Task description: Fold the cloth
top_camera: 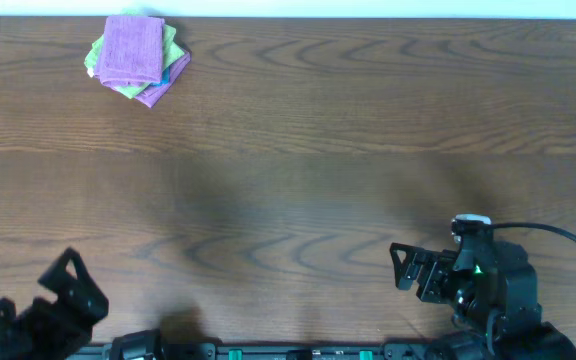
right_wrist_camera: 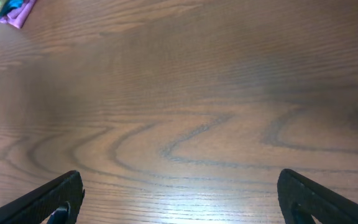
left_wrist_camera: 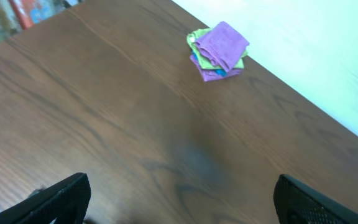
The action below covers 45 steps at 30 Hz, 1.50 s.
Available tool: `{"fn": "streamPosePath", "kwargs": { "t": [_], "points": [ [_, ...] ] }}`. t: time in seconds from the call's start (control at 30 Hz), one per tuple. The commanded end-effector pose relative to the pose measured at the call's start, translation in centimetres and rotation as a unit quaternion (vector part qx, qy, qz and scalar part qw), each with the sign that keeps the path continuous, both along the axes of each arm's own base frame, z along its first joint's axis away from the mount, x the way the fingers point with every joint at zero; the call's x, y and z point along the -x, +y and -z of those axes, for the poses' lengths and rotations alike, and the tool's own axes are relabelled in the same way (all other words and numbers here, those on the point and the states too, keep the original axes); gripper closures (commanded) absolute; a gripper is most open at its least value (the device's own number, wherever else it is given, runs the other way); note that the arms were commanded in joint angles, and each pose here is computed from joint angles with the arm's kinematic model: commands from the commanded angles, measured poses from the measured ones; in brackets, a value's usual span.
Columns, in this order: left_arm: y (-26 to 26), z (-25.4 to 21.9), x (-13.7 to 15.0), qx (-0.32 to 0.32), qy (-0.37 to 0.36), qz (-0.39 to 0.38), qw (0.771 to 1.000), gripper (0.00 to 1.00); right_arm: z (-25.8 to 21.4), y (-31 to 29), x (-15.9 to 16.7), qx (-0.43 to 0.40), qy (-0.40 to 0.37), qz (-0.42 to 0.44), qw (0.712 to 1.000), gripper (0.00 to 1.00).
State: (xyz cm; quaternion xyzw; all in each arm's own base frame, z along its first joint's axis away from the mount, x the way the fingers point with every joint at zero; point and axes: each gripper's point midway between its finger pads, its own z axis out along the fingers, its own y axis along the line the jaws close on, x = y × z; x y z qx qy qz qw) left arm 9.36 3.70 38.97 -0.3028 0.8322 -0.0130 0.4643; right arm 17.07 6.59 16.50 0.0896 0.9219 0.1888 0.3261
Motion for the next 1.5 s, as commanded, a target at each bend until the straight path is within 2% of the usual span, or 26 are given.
{"fn": "streamPosePath", "kwargs": {
  "t": [0.0, 0.13, 0.8, 1.47],
  "points": [
    [0.8, 0.7, 0.6, -0.024, 0.013, -0.014, 1.0, 0.05, 0.1, -0.1, 0.0, -0.006, 0.003, 0.007, 1.0, 0.01],
    [1.3, 1.7, 0.5, -0.04, 0.013, -0.02, 0.999, 0.05, 0.1, -0.1, 0.0, -0.006, 0.003, 0.007, 1.0, 0.01],
    [1.5, 7.9, -3.4, -0.055, -0.085, -0.005, 0.995, 0.05, 0.1, -0.1, 0.0, -0.006, 0.003, 0.007, 1.0, 0.01],
    [0.6, 20.2, -6.8, -0.074, -0.081, 0.051, 0.993, 0.05, 0.1, -0.1, 0.0, -0.006, 0.003, 0.007, 1.0, 0.01]
  ]
}}
